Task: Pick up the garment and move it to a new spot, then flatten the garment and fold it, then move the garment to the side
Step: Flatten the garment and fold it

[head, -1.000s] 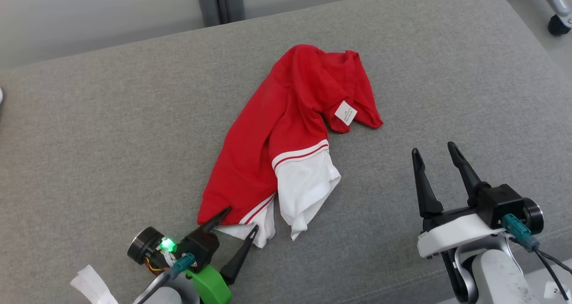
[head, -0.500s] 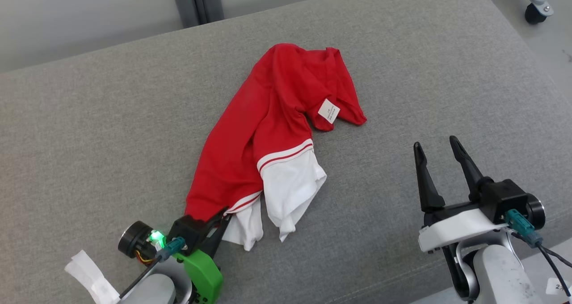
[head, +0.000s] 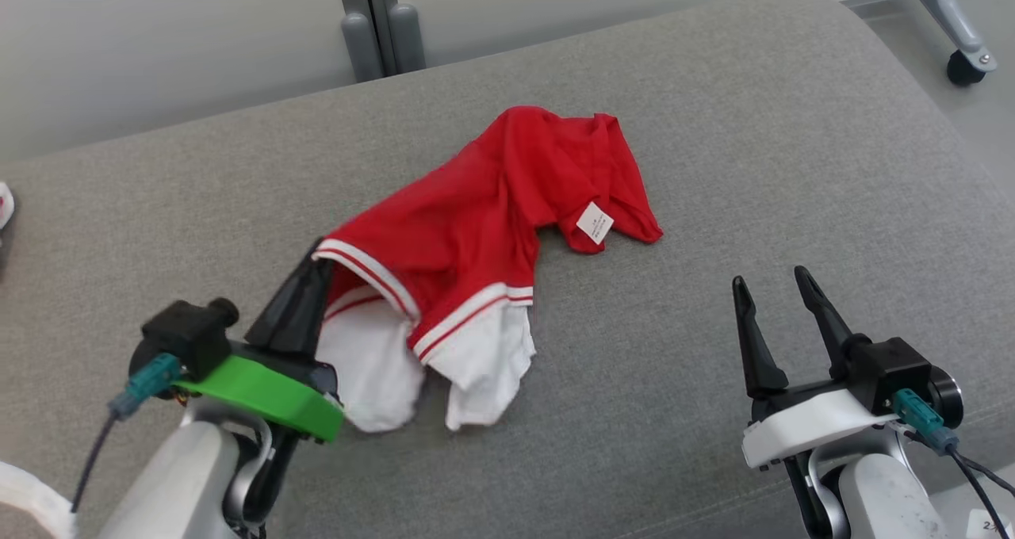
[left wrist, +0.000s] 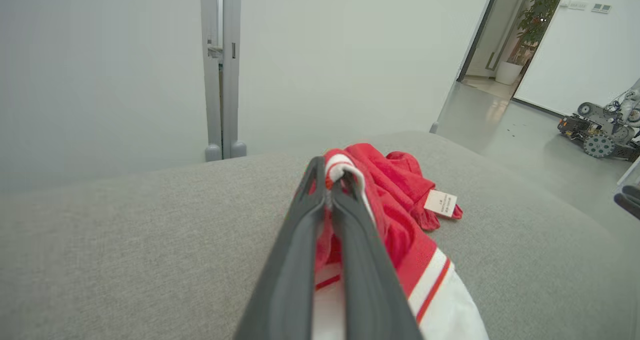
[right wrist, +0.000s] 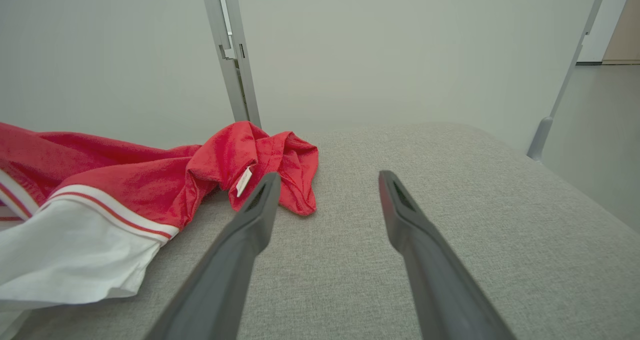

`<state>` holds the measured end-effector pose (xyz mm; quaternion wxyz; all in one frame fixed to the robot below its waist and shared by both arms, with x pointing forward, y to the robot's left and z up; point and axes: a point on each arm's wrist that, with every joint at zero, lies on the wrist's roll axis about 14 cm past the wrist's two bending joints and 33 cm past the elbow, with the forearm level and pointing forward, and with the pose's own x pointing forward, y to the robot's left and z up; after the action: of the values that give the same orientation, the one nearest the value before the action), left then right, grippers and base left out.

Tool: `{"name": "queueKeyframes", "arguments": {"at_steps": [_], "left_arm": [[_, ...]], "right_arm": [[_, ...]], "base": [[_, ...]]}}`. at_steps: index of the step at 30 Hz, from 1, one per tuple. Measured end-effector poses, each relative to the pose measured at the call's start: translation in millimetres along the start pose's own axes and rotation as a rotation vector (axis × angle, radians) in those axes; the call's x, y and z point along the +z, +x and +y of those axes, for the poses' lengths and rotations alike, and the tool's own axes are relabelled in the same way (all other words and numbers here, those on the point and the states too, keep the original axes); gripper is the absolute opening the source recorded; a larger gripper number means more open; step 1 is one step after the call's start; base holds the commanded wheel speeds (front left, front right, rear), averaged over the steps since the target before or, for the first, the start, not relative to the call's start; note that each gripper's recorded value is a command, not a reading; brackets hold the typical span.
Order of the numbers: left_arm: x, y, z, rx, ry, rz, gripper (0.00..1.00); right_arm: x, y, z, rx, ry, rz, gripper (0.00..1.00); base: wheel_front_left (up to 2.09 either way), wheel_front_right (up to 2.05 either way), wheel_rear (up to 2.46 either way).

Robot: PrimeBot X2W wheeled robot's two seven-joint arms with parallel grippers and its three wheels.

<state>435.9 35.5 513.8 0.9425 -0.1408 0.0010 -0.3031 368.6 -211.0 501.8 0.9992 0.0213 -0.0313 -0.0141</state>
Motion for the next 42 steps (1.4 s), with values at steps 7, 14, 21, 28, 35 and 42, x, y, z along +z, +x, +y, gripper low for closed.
{"name": "queueKeyframes", "arguments": {"at_steps": [7, 14, 21, 28, 35, 42], "left_arm": [[105.3, -3.4, 3.4, -0.006, 0.075, -0.194, 0.0], [207.2, -25.5, 8.8, 0.022, 0.188, -0.357, 0.0], [259.7, -46.1, -8.7, -0.03, 0.198, -0.4, 0.0], [266.5, -42.1, -19.9, -0.094, 0.136, -0.324, 0.0], [184.5, 4.4, -42.9, -0.213, -0.043, -0.095, 0.0], [133.1, 59.9, -66.8, -0.316, -0.02, 0.044, 0.0]], "right_arm": [[8.2, -3.6, 8.2, 0.024, 0.008, -0.025, 1.0], [13.0, -10.1, 14.6, 0.04, 0.022, -0.041, 1.0], [13.7, -14.6, 17.9, 0.048, 0.037, -0.045, 1.0], [14.3, -13.1, 28.4, 0.078, 0.049, -0.046, 1.0], [20.6, -10.2, 39.0, 0.109, 0.061, -0.061, 1.0], [29.7, 2.5, 30.9, 0.089, 0.08, -0.085, 1.0]], "base": [[0.0, 0.0, 0.0], [0.0, 0.0, 0.0], [0.0, 0.0, 0.0], [0.0, 0.0, 0.0], [0.0, 0.0, 0.0], [0.0, 0.0, 0.0]]}}
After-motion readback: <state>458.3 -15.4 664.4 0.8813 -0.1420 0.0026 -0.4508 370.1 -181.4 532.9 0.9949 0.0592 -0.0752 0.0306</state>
